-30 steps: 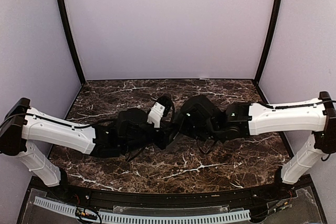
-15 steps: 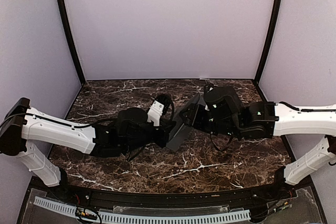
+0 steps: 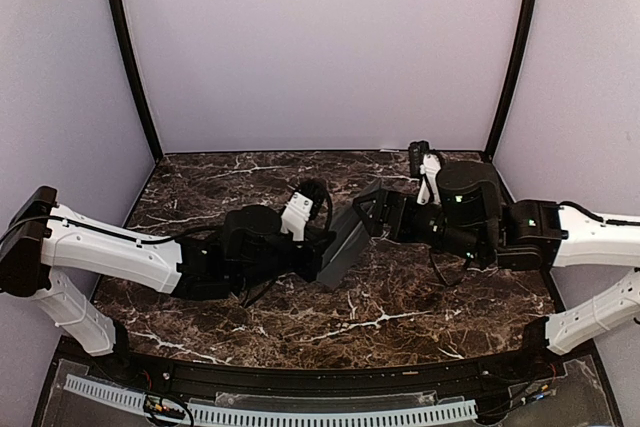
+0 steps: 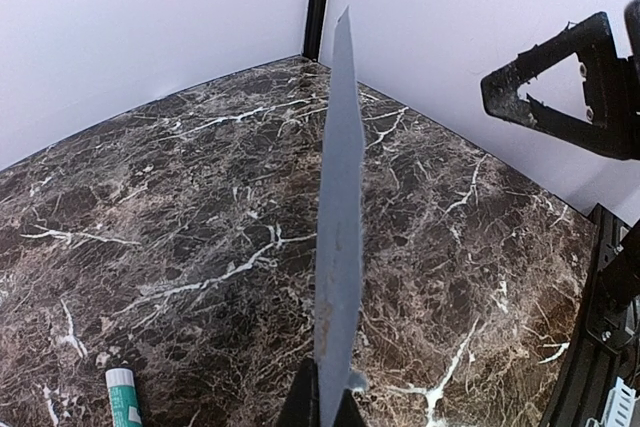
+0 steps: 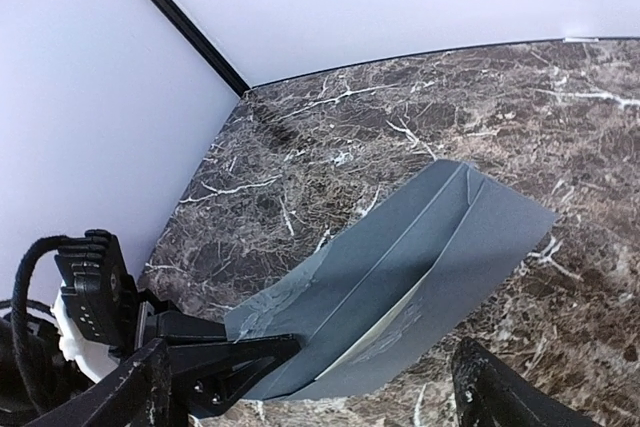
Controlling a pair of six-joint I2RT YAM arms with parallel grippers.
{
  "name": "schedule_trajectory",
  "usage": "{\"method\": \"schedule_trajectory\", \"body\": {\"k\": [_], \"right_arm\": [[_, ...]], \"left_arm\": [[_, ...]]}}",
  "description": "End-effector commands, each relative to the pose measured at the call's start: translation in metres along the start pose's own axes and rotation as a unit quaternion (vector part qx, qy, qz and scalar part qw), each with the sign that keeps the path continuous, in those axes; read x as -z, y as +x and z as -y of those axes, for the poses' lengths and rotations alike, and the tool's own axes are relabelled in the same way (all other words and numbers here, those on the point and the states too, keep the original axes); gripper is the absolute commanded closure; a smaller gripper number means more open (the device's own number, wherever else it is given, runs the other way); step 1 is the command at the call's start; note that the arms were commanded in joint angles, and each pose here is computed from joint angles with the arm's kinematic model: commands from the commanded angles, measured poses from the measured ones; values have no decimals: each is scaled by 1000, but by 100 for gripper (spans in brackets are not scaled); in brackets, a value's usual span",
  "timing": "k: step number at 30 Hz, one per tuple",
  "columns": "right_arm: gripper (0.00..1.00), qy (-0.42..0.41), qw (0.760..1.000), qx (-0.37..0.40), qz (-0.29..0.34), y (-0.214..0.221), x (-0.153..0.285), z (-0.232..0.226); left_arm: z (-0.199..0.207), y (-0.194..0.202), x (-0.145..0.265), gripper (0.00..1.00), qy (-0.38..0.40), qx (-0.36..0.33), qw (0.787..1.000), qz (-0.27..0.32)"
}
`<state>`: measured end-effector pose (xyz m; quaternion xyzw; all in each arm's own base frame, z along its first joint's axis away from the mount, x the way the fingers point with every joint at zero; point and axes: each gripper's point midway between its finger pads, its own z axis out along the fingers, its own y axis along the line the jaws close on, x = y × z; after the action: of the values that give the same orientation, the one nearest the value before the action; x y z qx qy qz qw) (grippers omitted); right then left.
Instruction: Place the letter into the envelope and seal it
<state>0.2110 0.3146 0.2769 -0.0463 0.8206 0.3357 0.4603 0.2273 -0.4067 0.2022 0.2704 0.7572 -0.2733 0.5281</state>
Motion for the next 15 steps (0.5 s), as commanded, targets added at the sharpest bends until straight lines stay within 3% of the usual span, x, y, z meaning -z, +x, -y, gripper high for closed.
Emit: {"method": "schedule_trajectory", "body": {"k": [1,7,15], "right_arm": [[4,2,999,46,11,-8,7,2],[2,24,997,73,8,3,19,28],[2,-61,991,118,33,16,50,38]], "left_arm": [[10,-24,10,100,25,10,999,22],[17,-27,16,100,49,22,998,22],[35,-46,47,100,128,52,989,47]]}}
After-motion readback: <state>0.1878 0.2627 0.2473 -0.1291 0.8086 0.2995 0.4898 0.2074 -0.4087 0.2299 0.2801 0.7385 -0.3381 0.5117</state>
